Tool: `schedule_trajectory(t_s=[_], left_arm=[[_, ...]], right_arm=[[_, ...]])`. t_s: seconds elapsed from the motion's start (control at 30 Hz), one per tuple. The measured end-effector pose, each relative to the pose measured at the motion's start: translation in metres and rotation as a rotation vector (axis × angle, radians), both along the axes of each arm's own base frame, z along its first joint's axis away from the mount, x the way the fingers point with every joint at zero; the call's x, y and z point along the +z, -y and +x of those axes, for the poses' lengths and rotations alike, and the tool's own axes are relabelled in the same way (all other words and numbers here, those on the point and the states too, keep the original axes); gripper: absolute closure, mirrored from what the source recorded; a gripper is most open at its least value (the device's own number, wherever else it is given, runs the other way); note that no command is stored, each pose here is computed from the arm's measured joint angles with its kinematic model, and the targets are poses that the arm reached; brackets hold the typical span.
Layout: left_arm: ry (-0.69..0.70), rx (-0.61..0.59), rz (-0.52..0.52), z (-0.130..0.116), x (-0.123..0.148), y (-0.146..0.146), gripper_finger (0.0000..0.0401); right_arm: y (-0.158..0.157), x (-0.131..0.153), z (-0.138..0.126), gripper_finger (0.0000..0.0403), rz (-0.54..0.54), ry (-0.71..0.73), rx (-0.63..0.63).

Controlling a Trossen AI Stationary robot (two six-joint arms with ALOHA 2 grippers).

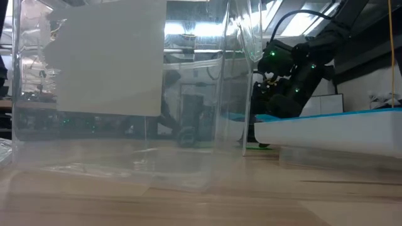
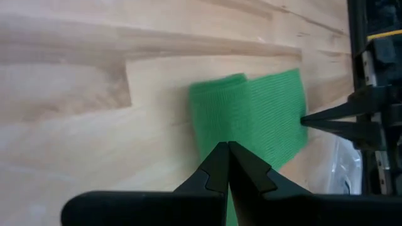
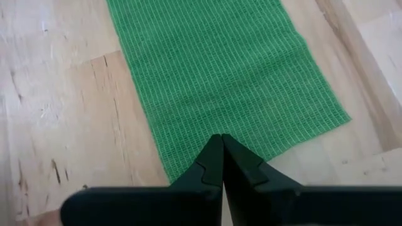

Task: Roll bandage
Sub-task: Roll the green bandage

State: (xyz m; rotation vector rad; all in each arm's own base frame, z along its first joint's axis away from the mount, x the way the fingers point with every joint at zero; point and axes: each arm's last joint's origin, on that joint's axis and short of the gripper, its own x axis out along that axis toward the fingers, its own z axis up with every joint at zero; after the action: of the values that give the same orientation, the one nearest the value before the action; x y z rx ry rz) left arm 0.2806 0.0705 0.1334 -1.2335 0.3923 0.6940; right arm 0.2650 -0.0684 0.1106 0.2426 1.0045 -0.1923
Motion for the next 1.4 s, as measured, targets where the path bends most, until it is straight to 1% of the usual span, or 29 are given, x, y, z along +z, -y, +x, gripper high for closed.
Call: schedule_trajectory(t_s=[0.2,0.5,0.83,1.0,1.13,1.23,1.4], left_arm=[[0.004,-0.009,0.017,0.002,0.003,-0.002,0.04],[-0.075,-0.011,-0.018,-0.003,-0.004,0.0,0.04],[-0.067,-0.027,-0.041,-0.002,-0.004,0.004,0.04],[-0.082,-0.022,-0.063,0.001,-0.014,0.006,0.04],[-0.05,-0.022,-0.067,0.007,-0.022,0.006,0.04],[0.016,-0.021,-0.063,0.013,-0.022,0.005,0.04],[0.06,-0.037,-0.034,0.021,-0.013,0.003,0.04]], right_arm=[[0.0,0.0,-0.001,0.0395,0.002,-0.009,0.0],[-0.001,-0.001,-0.003,0.0395,0.003,-0.04,-0.004],[-0.001,-0.002,-0.003,0.0395,0.014,-0.036,0.002],[-0.001,-0.002,-0.003,0.0395,0.015,-0.036,0.003],[-0.001,-0.001,-0.003,0.0395,0.016,-0.035,0.003],[-0.001,-0.002,-0.003,0.0395,0.016,-0.035,0.004],[-0.001,-0.001,-0.002,0.0395,0.016,-0.033,0.004]])
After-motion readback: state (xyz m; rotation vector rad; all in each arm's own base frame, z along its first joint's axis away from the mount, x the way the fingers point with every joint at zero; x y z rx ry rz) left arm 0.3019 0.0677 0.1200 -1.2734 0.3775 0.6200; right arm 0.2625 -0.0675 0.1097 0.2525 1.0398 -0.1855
